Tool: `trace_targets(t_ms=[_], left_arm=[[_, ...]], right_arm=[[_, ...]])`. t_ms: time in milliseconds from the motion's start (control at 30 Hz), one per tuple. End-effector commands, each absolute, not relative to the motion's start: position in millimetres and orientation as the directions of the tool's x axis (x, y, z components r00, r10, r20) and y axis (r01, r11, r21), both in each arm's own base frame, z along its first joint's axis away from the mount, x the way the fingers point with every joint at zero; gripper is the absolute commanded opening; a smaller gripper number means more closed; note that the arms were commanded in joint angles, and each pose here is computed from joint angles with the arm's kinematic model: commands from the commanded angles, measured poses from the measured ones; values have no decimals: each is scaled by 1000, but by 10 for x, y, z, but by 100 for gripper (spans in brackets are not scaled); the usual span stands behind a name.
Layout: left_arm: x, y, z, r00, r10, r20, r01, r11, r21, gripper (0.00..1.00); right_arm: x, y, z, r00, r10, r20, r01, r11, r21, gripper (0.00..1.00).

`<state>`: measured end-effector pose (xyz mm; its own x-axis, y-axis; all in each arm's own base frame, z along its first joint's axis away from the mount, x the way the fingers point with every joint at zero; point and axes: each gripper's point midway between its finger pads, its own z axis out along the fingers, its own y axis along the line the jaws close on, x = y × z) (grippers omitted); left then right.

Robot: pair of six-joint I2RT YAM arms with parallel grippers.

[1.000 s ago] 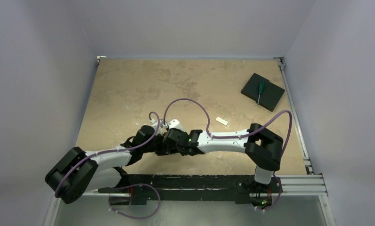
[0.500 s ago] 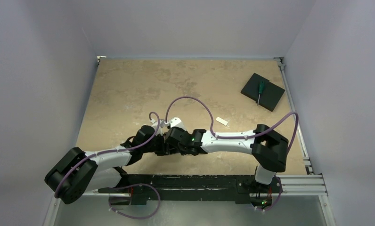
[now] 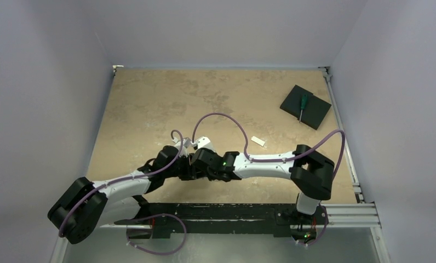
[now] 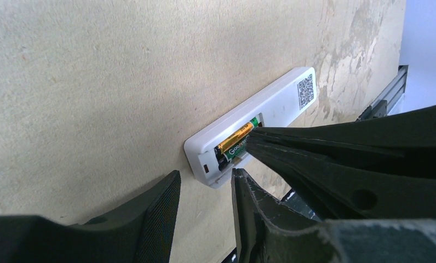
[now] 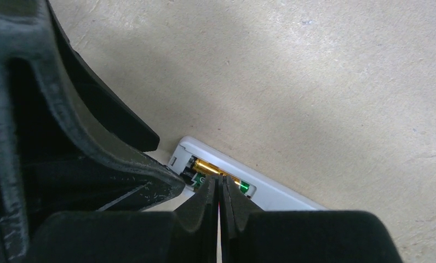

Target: Load the batteries into the remote control

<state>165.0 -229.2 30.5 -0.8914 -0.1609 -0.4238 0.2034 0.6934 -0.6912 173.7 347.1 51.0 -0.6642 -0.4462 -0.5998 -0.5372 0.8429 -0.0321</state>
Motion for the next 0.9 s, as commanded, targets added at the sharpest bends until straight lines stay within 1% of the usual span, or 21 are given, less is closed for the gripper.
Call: trace_targets(t_ms=[0,267,567,633,867], left_arm=[[1829,-2289,508,-848,-185,-497,240,702,-671,39],[1826,-2242,532,-842,-189,-506,235,716,-658,39],[1847,-2255,557,-840,-193,-507,233,715,-659,39],[1851,-2259,569,-840,-193,-506,233,715,-660,39],[1868,-2255,638,-836,-198,-512,233,717,-657,40]], right_arm=[[1746,3548,400,-671,-428,-605,-531,847,-10,9],[1692,3499,193,-688,-448,-571,-537,843,-15,7],[1733,3459,450,-672,-412,-615,-520,854,-4,7],[1755,3447,543,-664,-400,-632,-514,857,-2,9],[1881,3320,811,-629,-379,-679,-487,872,-35,23]])
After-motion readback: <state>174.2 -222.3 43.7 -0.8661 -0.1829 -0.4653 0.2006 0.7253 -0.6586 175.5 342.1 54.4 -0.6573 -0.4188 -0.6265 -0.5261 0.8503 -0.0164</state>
